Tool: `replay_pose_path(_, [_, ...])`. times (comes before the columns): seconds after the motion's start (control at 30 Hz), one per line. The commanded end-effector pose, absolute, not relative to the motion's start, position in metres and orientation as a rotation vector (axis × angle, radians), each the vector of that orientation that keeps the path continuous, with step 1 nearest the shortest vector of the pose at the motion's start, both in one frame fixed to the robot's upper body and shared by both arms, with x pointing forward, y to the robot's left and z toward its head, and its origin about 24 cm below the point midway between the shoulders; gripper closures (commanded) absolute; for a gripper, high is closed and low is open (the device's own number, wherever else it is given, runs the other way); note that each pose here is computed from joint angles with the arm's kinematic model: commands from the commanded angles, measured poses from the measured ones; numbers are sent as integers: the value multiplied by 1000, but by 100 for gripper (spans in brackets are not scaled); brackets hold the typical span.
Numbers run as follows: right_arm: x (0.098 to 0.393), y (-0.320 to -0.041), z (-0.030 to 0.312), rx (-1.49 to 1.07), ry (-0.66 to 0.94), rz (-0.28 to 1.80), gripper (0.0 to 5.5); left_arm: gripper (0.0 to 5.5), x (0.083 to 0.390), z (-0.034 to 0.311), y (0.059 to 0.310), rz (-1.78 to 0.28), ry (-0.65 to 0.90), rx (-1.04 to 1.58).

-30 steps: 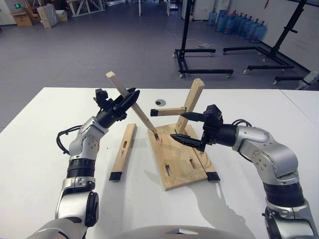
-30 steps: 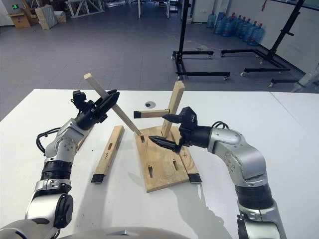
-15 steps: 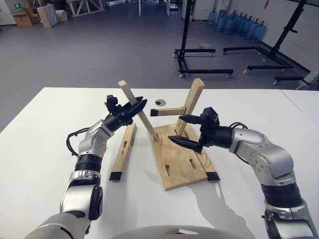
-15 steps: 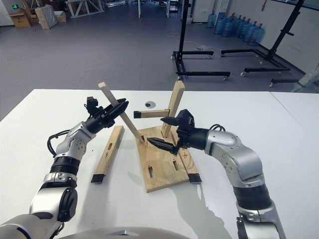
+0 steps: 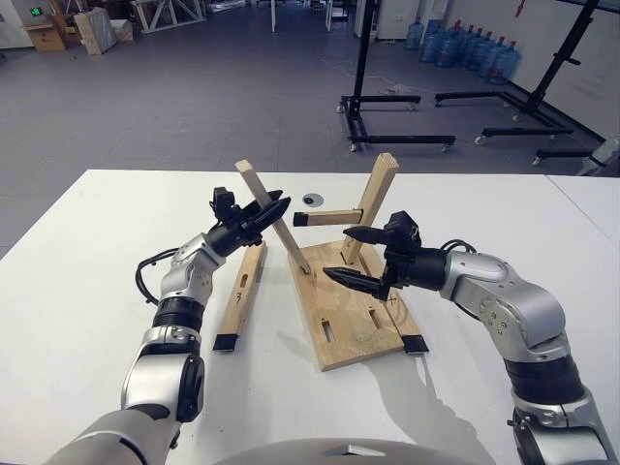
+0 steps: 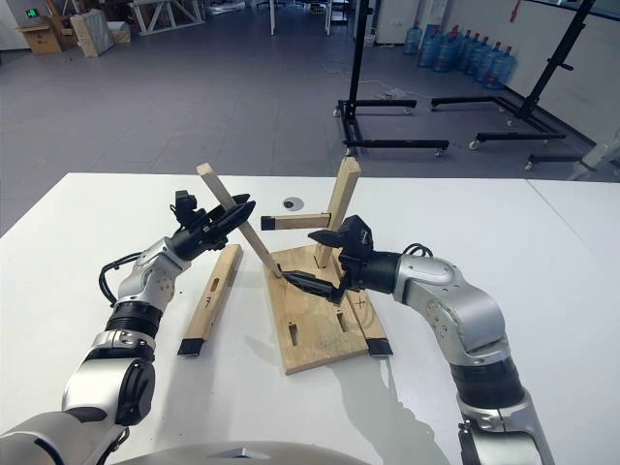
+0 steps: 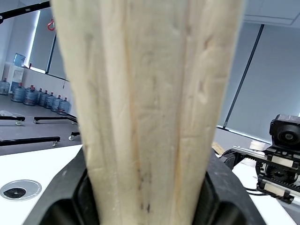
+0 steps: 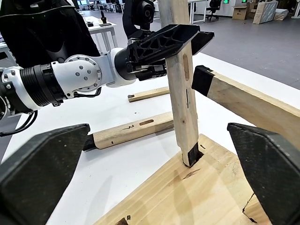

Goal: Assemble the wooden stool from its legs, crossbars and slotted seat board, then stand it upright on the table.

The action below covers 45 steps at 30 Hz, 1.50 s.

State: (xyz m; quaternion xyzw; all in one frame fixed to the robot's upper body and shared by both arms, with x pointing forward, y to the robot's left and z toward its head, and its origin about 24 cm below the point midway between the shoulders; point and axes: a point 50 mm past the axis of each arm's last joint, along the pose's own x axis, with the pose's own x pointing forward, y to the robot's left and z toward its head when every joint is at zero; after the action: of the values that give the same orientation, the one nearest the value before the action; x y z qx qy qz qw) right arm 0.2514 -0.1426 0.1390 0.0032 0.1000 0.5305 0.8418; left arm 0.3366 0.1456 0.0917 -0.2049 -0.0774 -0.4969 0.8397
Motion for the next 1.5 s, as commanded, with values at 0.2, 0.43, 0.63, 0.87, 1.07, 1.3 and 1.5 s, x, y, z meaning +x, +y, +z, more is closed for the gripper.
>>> replay_pose_path(0.2, [252, -140, 144, 1, 187, 1121, 10, 349, 336, 86, 140, -1087, -109, -382])
replay_pose_path(0.43, [255, -138, 144, 2, 188, 1125, 10, 349, 338, 100, 152, -1135, -101, -461])
replay_pose_path(0.63, [254, -137, 143, 2, 189, 1130, 10, 349, 343, 105, 152, -1122, -116, -427])
replay_pose_path(0.87, [253, -135, 141, 7, 192, 1132, 10, 349, 342, 95, 142, -1128, -112, -352])
replay_pose_path(1.07, [253, -134, 142, 9, 193, 1137, 10, 349, 341, 90, 143, -1132, -106, -326])
replay_pose_path(1.3, [253, -133, 142, 11, 196, 1141, 10, 349, 340, 91, 147, -1188, -75, -292])
replay_pose_path(1.5, [252, -132, 141, 15, 198, 1145, 10, 349, 339, 91, 149, -1230, -38, -252])
